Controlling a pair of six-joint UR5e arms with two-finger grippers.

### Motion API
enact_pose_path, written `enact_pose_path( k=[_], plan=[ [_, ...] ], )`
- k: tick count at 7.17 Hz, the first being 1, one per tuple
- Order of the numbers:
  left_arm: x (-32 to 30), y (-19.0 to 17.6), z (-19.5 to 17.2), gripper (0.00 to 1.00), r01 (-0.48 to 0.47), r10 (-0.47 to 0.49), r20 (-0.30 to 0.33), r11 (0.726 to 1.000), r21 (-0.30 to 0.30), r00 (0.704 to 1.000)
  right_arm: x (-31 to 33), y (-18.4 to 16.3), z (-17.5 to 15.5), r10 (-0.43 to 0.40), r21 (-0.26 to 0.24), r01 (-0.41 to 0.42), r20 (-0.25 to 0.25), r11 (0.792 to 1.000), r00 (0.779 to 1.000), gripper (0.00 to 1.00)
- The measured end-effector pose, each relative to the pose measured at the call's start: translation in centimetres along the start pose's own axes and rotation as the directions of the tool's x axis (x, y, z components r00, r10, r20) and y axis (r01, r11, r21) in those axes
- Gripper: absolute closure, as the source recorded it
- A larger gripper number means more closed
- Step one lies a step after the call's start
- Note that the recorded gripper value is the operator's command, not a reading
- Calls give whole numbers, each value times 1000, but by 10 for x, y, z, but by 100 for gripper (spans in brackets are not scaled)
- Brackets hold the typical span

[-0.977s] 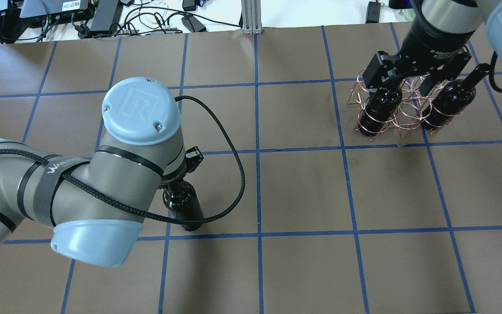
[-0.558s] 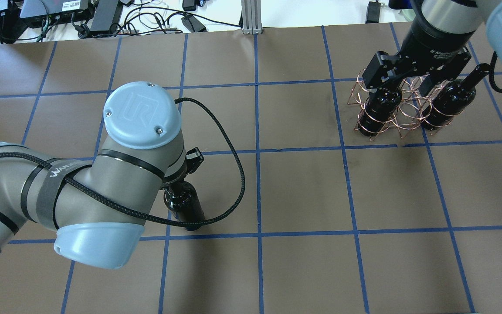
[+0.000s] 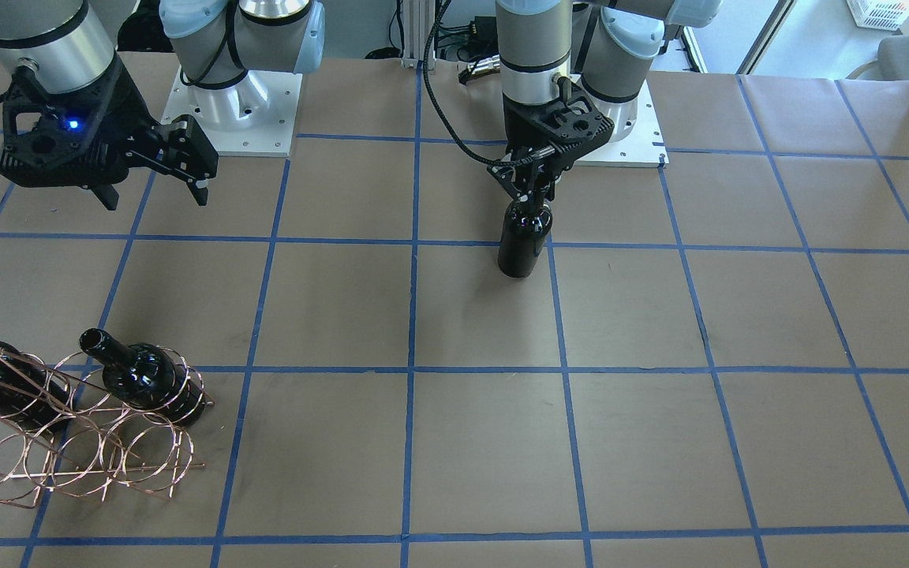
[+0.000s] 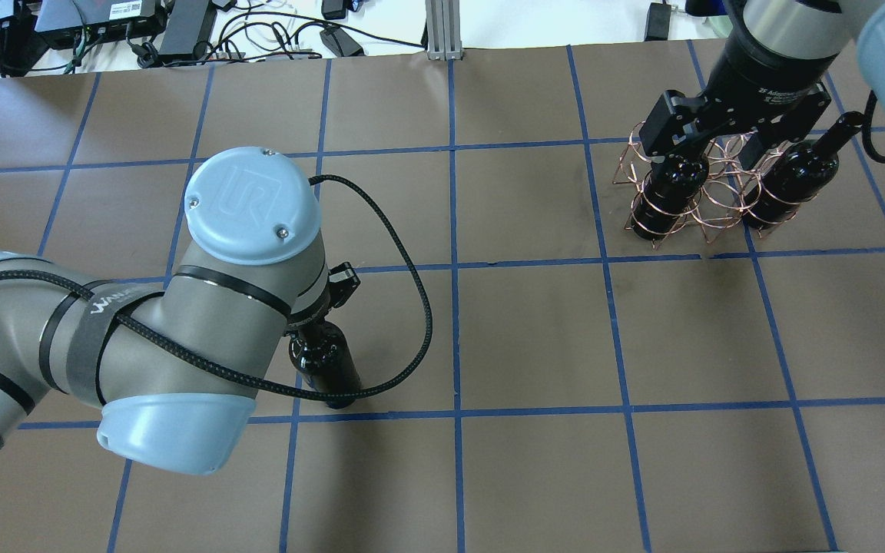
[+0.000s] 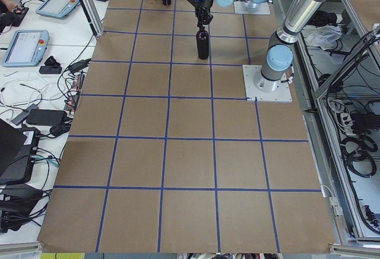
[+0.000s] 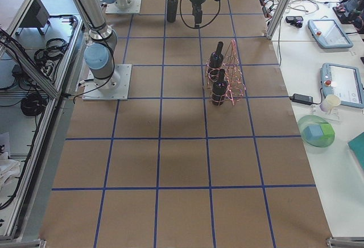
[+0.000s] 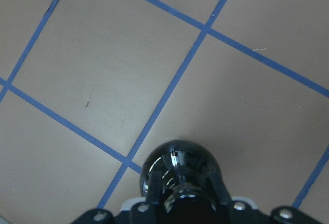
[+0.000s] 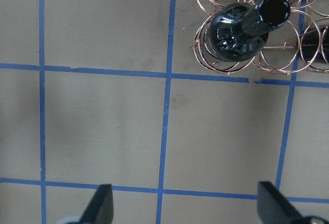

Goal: Place wine into wine basket
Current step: 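Lower the bottle upright onto the table and open the left gripper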

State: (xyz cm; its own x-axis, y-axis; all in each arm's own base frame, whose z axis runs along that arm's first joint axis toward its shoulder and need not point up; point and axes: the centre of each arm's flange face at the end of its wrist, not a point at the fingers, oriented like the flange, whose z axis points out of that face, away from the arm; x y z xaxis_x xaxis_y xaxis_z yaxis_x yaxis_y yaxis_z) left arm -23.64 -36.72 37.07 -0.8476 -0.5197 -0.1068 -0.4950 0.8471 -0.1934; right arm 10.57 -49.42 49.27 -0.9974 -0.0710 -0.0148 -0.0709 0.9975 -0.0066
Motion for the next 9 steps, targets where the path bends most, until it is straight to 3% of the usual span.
enact_pose_path(
  k=[1,2,9],
  plan=[
    [0,0,0,66,1,-1,3,1000,-1,1000,0,1,-1,0,2,0,0,1000,1000,0],
    [-1,0,0,64,4,-4,6,1000,0,1000,0,2,-2,0,3,0,2,1000,1000,0],
    [-1,2,0,66,10,-9,11,1000,-16,1000,-2,2,2,-4,-19,4,5,1000,1000,0]
  ],
)
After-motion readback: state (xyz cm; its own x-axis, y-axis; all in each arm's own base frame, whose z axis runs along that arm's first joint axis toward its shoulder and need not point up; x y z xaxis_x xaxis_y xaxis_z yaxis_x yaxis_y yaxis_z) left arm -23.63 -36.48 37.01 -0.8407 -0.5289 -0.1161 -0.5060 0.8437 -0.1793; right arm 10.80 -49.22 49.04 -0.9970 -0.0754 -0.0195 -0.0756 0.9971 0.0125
